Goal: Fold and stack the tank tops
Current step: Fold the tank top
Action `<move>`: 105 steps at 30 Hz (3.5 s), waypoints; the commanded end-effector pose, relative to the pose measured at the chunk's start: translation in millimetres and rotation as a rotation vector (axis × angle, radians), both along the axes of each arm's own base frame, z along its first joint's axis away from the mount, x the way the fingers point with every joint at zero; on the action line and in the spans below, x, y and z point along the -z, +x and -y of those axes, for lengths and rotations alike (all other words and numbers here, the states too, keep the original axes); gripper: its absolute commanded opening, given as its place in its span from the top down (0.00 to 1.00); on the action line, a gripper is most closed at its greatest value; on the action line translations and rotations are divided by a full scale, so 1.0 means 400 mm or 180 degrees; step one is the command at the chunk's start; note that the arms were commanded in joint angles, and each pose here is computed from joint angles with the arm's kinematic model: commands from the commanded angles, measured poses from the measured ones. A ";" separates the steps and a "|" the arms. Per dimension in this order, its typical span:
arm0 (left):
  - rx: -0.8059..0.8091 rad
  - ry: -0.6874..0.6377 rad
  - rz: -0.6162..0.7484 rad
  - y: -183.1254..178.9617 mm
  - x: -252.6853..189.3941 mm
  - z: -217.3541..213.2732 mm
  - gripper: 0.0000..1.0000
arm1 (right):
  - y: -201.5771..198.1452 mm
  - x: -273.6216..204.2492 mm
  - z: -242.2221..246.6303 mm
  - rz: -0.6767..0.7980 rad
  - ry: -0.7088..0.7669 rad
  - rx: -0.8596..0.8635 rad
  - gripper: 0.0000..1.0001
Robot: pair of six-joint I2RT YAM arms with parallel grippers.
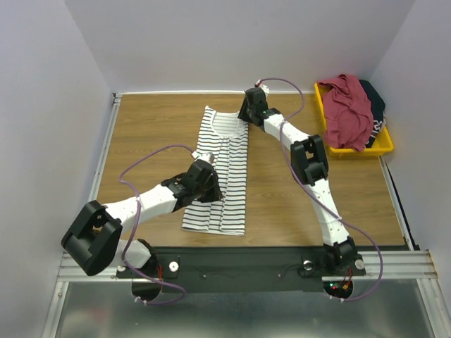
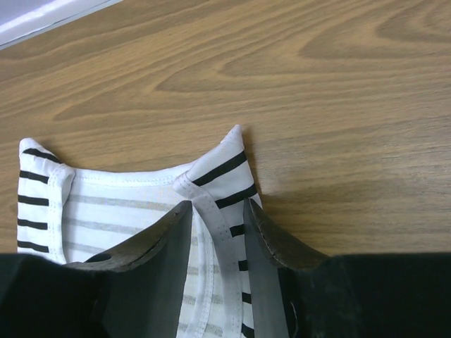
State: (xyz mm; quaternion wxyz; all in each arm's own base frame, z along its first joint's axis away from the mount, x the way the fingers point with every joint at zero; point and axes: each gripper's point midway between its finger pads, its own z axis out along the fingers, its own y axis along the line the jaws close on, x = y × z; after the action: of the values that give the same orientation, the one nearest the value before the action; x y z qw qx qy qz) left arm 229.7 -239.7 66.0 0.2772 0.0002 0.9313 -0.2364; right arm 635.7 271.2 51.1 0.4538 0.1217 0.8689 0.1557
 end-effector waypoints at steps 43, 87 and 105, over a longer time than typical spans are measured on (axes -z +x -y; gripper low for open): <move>-0.1477 0.0098 -0.0727 -0.100 0.121 -0.242 0.53 | -0.885 0.055 0.034 -0.1216 -0.0128 -0.0607 0.46; -0.1276 0.0541 -0.0837 -0.004 0.070 -0.203 0.53 | -0.530 0.024 0.187 -0.1253 -0.0478 -0.0144 0.46; -0.0950 0.0734 -0.1607 -0.226 0.162 -0.256 0.59 | -0.979 0.011 0.095 -0.1489 -0.0150 -0.0728 0.46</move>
State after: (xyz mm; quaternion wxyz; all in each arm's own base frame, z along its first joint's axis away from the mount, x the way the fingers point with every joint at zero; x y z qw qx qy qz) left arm 175.5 -148.4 17.0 0.1239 -0.1812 0.9701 -0.1038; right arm 272.0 216.9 48.2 0.2361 0.0404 0.9621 0.1305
